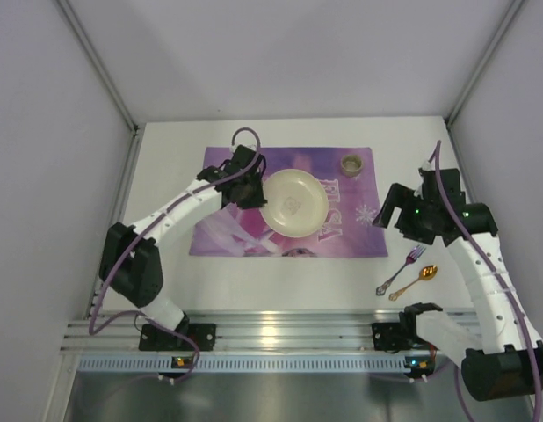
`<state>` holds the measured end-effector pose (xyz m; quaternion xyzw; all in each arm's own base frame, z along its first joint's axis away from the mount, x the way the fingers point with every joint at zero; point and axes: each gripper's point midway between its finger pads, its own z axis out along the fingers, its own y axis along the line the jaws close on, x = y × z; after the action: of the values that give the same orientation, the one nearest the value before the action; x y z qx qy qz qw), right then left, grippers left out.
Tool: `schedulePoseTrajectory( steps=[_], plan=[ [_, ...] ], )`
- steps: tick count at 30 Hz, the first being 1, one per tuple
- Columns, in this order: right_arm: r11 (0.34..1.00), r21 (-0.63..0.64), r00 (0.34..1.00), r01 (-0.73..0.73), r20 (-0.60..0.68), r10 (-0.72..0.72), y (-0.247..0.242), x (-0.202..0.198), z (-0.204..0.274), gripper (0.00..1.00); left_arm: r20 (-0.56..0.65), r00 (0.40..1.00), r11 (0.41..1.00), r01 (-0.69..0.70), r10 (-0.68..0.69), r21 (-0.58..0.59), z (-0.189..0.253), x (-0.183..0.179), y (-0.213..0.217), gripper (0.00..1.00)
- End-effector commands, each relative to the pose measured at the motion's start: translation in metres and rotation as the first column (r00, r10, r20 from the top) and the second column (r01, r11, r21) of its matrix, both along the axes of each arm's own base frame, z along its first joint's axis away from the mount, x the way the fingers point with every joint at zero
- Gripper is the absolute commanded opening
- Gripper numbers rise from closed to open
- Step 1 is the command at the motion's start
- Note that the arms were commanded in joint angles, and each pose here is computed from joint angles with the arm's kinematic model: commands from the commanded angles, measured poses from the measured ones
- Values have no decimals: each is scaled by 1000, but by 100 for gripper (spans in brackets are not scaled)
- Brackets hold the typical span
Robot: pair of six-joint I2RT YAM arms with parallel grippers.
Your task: Set the dinner table for one person
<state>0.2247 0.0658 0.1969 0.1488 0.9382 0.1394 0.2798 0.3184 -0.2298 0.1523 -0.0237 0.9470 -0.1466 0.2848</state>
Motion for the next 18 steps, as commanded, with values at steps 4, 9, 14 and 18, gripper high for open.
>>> schedulePoseTrajectory(
  steps=[4,9,14,18],
  plan=[
    [1000,16,1000,-4,-23,4,-2,-36,-4,93,0,995,990,-100,101,-95,-12,70,9,0],
    [1000,19,999,-1,-45,2,-3,-57,-9,94,-35,995,985,-93,89,-144,-36,98,13,0],
    [1000,7,999,11,-50,-11,-7,-67,-5,97,-118,993,979,-56,33,-194,-62,92,2,0],
    [999,-15,997,28,-75,-29,-11,-67,-9,99,-167,986,974,-59,23,-218,-87,72,2,0]
  ],
)
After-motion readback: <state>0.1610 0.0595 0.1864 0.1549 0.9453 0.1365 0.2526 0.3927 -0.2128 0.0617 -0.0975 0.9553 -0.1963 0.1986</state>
